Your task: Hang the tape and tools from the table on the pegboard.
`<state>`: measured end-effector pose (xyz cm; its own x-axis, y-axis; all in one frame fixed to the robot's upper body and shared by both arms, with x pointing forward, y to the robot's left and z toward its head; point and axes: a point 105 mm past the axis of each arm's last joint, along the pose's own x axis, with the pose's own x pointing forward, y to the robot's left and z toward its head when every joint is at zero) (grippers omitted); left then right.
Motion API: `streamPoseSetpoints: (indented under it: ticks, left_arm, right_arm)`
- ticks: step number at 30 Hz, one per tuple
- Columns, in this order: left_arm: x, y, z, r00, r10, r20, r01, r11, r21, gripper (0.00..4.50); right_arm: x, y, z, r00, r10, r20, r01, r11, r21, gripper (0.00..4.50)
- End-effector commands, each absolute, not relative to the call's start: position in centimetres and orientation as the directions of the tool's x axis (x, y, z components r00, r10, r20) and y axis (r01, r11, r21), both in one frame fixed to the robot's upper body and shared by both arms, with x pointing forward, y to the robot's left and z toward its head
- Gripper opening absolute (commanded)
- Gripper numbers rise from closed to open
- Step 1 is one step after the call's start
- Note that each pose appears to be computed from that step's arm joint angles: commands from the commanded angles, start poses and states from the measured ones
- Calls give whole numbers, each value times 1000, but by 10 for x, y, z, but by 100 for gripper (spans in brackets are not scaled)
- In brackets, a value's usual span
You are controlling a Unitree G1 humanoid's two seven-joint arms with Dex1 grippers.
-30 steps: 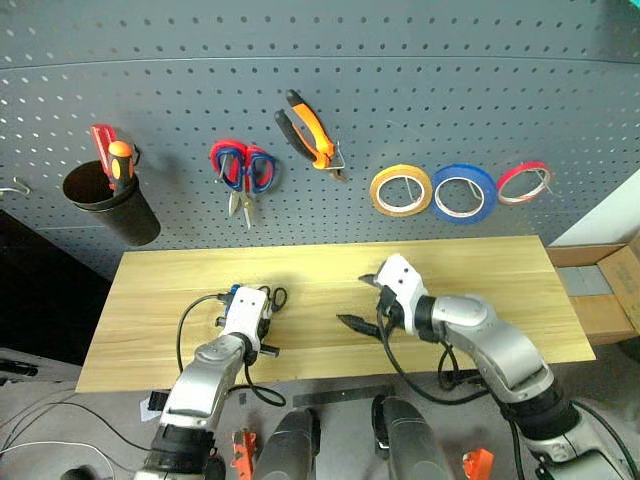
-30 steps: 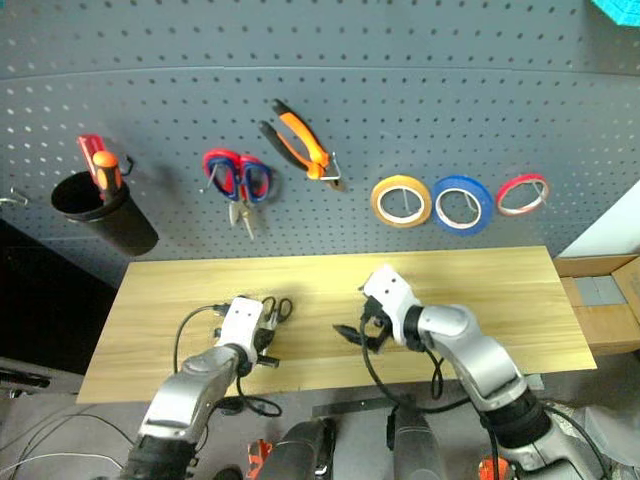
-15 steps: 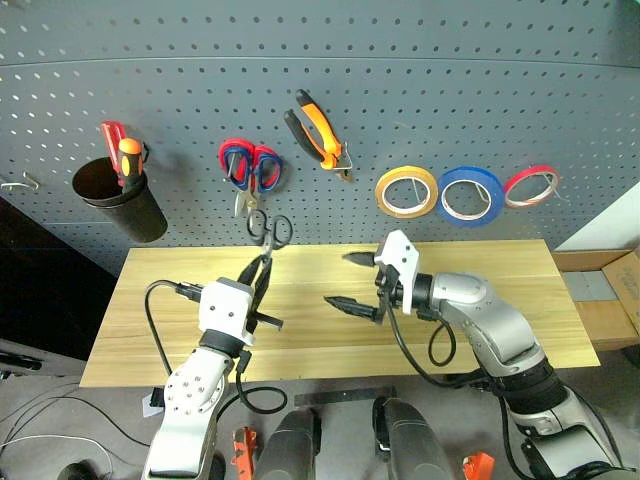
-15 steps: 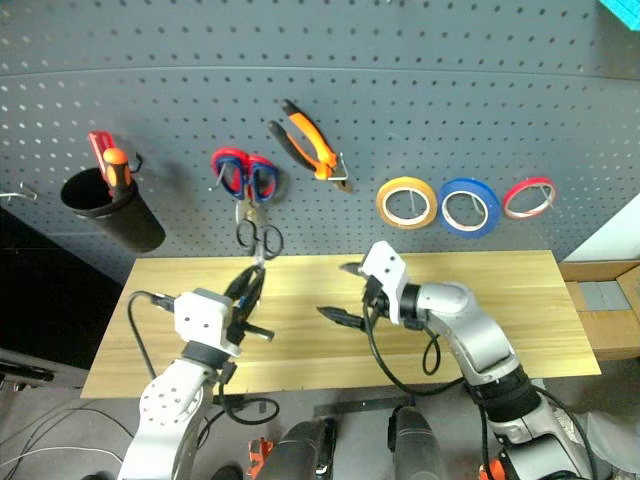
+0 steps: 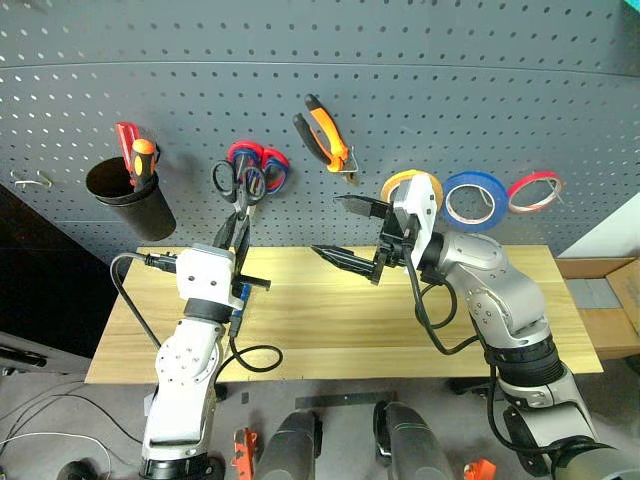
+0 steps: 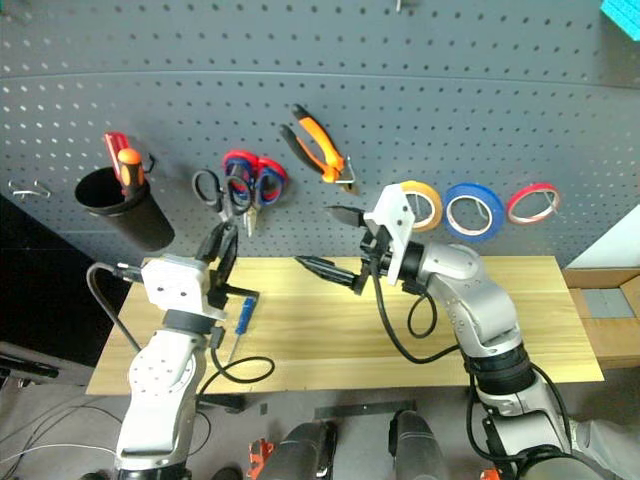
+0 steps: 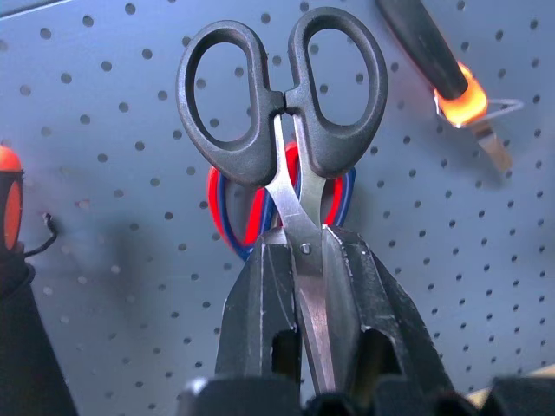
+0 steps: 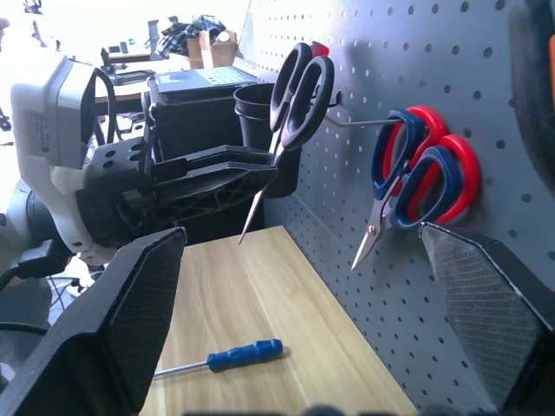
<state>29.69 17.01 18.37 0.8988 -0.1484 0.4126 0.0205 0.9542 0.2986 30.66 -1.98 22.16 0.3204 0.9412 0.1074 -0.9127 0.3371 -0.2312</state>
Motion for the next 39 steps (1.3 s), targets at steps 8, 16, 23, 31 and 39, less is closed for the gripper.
streamPoseSetpoints:
  ticks: [8, 16, 23, 31, 39]
  left_arm:
    - [308, 167, 189, 888, -144, 437, 3, 952, 306, 9]
    - [323, 165, 175, 916, -138, 378, 17, 952, 306, 9]
    - [350, 175, 161, 953, -53, 297, -34, 960, 280, 9]
    - [365, 169, 155, 969, -87, 232, 50, 985, 162, 44]
    - [360, 200, 117, 1000, -13, 2, 12, 982, 188, 299]
  right_arm:
    - [297, -20, 244, 302, 937, 175, -890, 343, -301, 450]
    - [293, -20, 249, 305, 934, 187, -883, 351, -311, 450]
    - [292, -19, 254, 304, 933, 193, -878, 353, -324, 450]
    - [290, -19, 253, 311, 932, 185, -877, 356, -321, 450]
    - [290, -20, 247, 316, 932, 177, -890, 356, -284, 450]
